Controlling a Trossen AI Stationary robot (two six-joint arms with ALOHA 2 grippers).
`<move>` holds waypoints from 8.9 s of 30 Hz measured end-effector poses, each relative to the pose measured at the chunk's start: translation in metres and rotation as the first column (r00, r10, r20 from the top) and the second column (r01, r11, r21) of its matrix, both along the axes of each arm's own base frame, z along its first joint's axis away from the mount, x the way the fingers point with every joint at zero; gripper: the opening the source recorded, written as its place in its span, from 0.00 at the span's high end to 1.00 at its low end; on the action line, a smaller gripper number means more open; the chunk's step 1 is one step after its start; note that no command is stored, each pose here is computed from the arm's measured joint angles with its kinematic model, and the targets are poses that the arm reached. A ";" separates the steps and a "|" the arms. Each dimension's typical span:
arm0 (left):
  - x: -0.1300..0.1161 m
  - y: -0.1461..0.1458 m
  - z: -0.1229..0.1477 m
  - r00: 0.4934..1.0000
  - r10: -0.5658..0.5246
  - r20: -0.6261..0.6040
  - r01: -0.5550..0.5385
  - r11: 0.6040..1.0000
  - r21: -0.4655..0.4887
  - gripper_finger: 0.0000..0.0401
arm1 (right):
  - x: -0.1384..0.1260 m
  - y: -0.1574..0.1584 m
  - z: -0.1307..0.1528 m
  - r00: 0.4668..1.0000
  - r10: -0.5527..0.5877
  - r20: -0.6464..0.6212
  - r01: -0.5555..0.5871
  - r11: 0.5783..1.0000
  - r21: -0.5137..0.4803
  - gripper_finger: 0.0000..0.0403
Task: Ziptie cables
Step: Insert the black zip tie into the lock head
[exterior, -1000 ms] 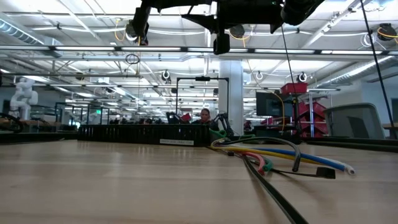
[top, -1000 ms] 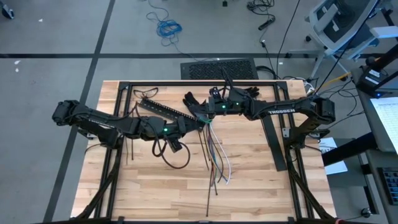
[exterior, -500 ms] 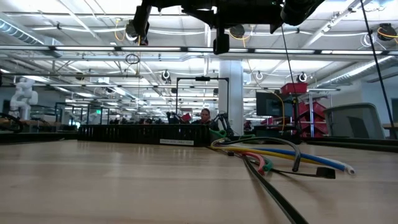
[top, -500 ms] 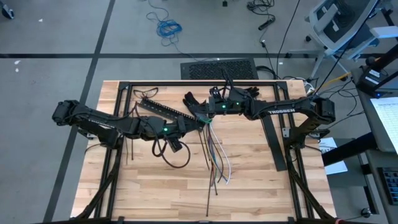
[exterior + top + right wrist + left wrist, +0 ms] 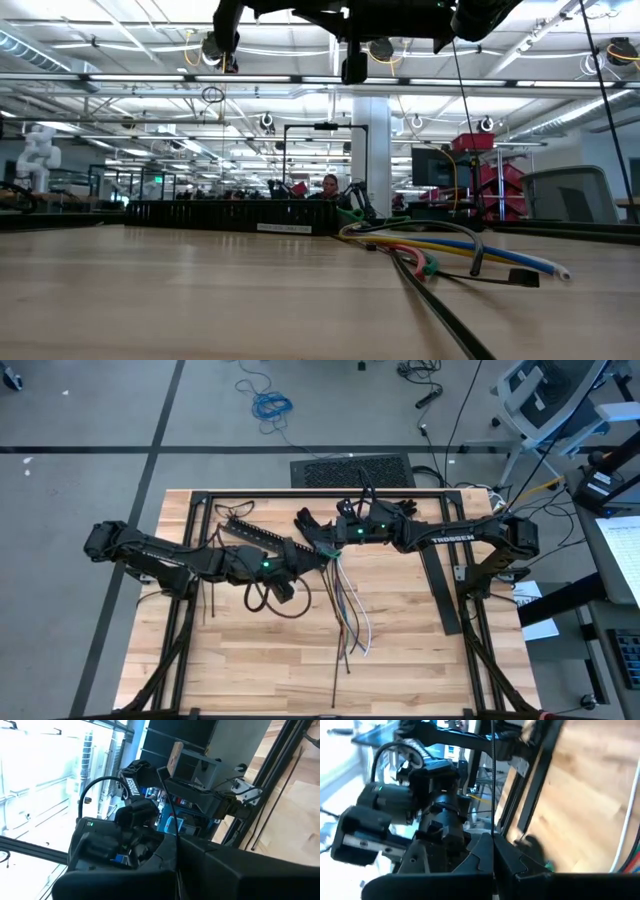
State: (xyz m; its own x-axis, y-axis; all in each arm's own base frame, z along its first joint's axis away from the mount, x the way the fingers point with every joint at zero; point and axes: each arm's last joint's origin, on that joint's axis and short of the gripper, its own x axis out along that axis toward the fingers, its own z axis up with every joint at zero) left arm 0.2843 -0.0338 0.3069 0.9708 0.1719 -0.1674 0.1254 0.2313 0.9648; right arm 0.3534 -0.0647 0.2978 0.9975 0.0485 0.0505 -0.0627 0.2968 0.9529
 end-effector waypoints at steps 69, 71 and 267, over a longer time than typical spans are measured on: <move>-0.019 0.091 0.007 0.935 0.339 0.102 0.162 -0.153 -0.975 0.59 | -0.022 -0.007 0.038 0.950 -0.204 0.235 0.311 0.593 -0.743 1.00; -0.017 0.091 0.007 0.937 0.332 0.111 0.173 -0.163 -0.971 0.57 | -0.022 -0.007 0.039 0.950 -0.205 0.238 0.314 0.592 -0.742 1.00; 0.006 0.091 -0.001 0.935 0.335 0.116 0.198 -0.222 -0.955 1.00 | -0.024 -0.011 0.043 0.939 -0.207 0.276 0.343 0.625 -0.701 0.92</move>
State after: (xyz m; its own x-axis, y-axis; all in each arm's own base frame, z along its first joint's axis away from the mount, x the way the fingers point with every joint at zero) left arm 0.2901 0.0575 0.3062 0.9910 0.1341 -0.0057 -0.1210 0.8741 -0.4705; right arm 0.3298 -0.0762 0.3405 0.9517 -0.1378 0.2742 0.0168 0.9156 0.4017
